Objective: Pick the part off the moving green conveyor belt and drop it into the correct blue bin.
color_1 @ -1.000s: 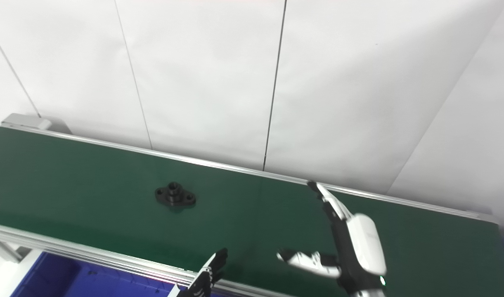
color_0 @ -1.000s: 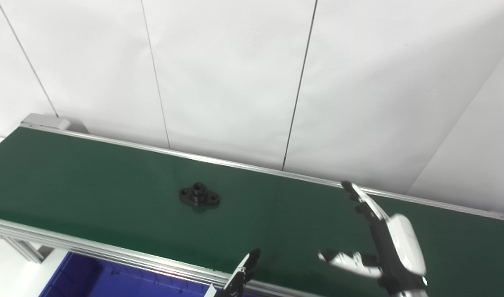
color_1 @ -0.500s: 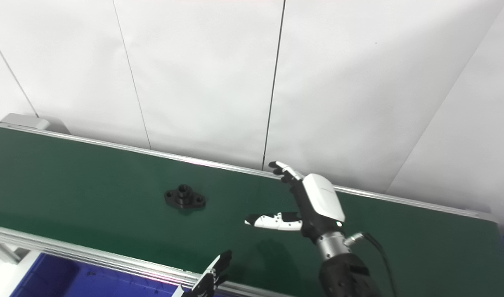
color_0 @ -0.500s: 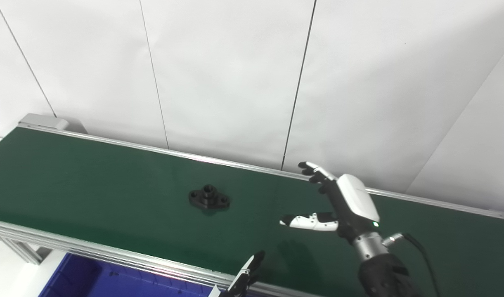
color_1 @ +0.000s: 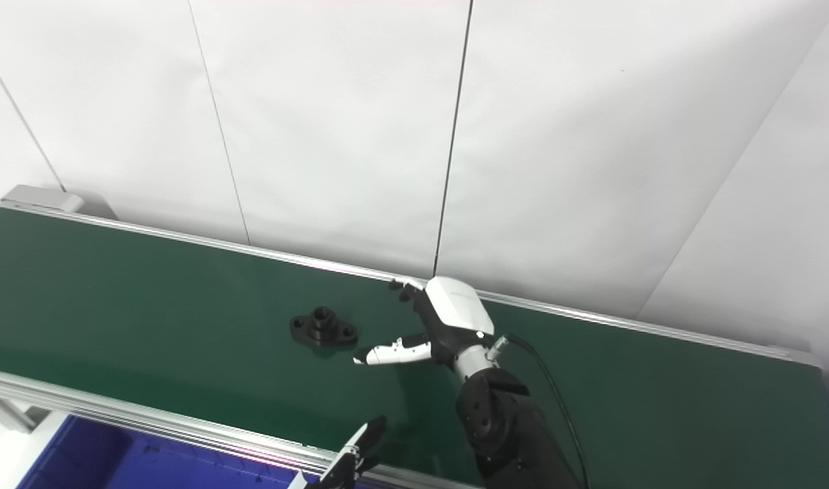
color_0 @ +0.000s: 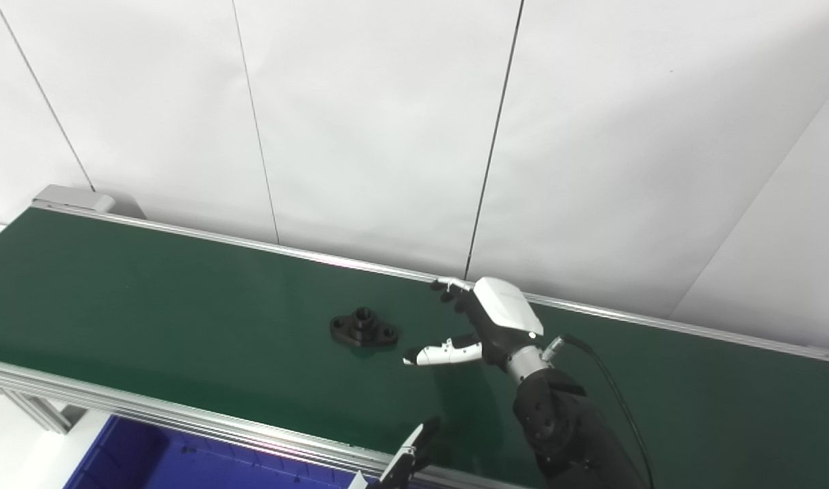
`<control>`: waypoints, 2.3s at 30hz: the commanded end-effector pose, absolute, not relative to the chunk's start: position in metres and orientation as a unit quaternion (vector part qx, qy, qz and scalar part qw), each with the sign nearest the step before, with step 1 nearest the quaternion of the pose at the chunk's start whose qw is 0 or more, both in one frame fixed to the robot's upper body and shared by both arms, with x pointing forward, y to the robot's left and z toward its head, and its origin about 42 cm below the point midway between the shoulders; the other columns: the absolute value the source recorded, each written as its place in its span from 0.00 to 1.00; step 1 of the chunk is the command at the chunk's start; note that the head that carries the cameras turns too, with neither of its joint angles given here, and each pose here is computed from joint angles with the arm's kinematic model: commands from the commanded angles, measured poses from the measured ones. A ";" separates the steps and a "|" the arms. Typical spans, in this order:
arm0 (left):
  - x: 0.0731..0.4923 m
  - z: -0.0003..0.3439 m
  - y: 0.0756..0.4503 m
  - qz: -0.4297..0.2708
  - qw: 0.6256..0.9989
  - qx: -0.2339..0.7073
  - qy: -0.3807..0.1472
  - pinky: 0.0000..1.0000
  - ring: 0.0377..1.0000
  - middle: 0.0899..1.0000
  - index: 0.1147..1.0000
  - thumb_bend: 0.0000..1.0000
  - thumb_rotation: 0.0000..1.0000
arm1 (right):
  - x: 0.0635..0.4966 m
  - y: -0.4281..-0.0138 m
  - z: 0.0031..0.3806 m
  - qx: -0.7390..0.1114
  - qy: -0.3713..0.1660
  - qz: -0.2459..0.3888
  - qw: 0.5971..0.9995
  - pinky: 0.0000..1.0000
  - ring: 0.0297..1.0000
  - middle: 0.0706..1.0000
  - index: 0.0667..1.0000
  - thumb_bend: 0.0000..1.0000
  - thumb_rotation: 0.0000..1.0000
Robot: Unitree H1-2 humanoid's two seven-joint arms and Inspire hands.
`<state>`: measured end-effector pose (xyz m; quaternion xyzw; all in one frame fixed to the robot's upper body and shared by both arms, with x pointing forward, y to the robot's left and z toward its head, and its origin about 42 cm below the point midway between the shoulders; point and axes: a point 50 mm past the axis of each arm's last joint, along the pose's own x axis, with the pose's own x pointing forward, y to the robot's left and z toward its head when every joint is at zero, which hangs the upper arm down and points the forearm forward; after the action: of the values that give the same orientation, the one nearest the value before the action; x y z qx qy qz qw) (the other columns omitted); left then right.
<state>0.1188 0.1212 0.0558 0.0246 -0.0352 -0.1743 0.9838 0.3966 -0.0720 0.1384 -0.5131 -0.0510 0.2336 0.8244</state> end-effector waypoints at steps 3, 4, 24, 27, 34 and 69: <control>0.117 0.068 0.105 -0.172 0.983 0.009 -0.062 0.95 1.00 0.99 0.98 0.91 0.73 | 0.407 -0.047 0.160 -0.525 -0.095 0.221 0.816 0.59 0.72 0.77 0.83 1.00 0.65; 0.117 0.068 0.104 -0.173 0.983 0.009 -0.062 0.95 1.00 0.99 0.98 0.91 0.73 | 0.408 -0.043 0.160 -0.532 -0.097 0.222 0.811 0.61 0.72 0.77 0.83 1.00 0.64; 0.110 0.074 0.094 -0.178 0.982 -0.007 -0.065 0.94 1.00 0.99 0.98 0.90 0.70 | 0.412 -0.012 0.145 -0.599 -0.102 0.241 0.757 0.58 0.70 0.78 0.82 1.00 0.63; 0.109 0.076 0.093 -0.177 0.982 -0.008 -0.065 0.93 1.00 0.99 0.98 0.91 0.71 | 0.412 -0.012 0.146 -0.602 -0.105 0.242 0.753 0.59 0.71 0.78 0.82 1.00 0.64; 0.107 0.079 0.092 -0.177 0.982 -0.013 -0.064 0.93 1.00 1.00 0.98 0.90 0.70 | 0.412 -0.018 0.131 -0.659 -0.103 0.228 0.710 0.29 0.35 0.46 0.67 0.75 0.40; 0.102 0.089 0.105 -0.175 0.983 -0.010 -0.055 0.97 1.00 1.00 1.00 0.87 0.71 | 0.378 -0.078 0.101 -0.628 -0.064 0.139 0.763 0.09 0.12 0.17 0.45 0.51 0.13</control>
<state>0.1009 0.1208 0.0747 0.0235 -0.0329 -0.1724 0.9842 0.3845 -0.0696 0.1044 -0.6334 -0.0768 0.1267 0.7595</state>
